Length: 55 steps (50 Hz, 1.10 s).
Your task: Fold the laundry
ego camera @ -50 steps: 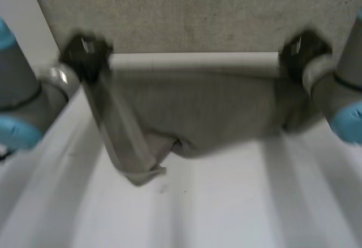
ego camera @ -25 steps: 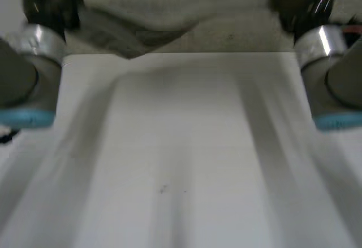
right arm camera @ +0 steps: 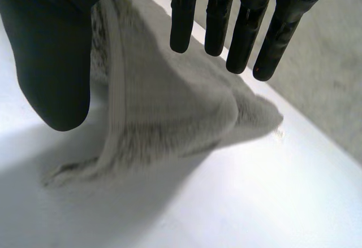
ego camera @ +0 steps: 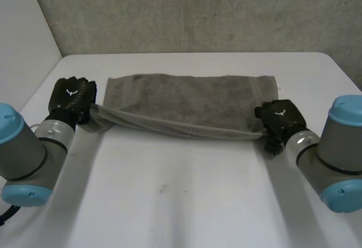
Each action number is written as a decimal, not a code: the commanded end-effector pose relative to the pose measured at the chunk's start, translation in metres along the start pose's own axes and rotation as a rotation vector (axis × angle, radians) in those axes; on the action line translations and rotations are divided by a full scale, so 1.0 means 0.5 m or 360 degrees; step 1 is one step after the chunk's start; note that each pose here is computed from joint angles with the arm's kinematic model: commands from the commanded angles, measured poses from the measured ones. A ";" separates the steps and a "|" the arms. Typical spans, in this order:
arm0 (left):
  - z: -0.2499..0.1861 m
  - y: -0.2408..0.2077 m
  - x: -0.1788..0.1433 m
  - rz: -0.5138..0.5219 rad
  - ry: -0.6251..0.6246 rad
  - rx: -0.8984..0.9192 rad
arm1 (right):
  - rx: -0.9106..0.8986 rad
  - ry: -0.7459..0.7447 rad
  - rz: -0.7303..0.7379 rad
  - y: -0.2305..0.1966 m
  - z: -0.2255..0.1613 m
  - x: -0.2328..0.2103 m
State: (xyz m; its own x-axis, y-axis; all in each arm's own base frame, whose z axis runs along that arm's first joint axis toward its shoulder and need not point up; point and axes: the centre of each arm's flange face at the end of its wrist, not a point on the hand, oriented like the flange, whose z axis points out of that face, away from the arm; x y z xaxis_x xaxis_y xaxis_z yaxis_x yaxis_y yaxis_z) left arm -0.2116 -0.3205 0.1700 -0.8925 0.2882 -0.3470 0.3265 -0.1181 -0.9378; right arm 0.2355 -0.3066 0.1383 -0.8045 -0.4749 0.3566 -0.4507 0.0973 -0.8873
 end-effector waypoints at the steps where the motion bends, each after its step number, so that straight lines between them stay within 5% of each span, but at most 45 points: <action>1: -0.002 -0.010 -0.010 0.0000 -0.0022 0.0016 | -0.0167 0.0175 0.0435 0.024 -0.010 0.059; 10: -0.019 -0.009 -0.007 -0.0006 -0.0009 -0.0015 | -0.0245 0.0368 0.0730 0.050 -0.018 0.112; 28: -0.063 -0.031 -0.004 -0.0021 0.0044 -0.0109 | -0.0122 0.0153 0.0712 0.011 -0.033 0.104; 33: -0.112 -0.064 -0.011 -0.0021 0.0082 -0.0209 | -0.0129 0.0069 0.0390 -0.019 -0.058 0.096; 37: -0.146 -0.074 -0.022 0.0031 0.0102 -0.0320 | -0.0340 -0.0037 -0.0234 -0.025 -0.117 0.090; 43: -0.233 -0.081 -0.043 0.0380 0.0268 -0.0628 | -0.0648 -0.0004 -0.0911 -0.031 -0.200 0.127; 55: -0.299 -0.126 -0.034 0.0504 0.0458 -0.0597 | -0.0471 0.0100 -0.1116 -0.106 -0.262 0.135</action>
State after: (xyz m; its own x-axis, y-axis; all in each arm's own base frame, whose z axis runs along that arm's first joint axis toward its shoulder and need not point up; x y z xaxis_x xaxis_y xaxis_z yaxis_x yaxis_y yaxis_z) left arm -0.1672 -0.1778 0.2280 -0.6369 0.5443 -0.5460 0.7115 0.1422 -0.6882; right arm 0.1478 -0.2317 0.2356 -0.2899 -0.4991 0.8166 -0.9543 0.0860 -0.2862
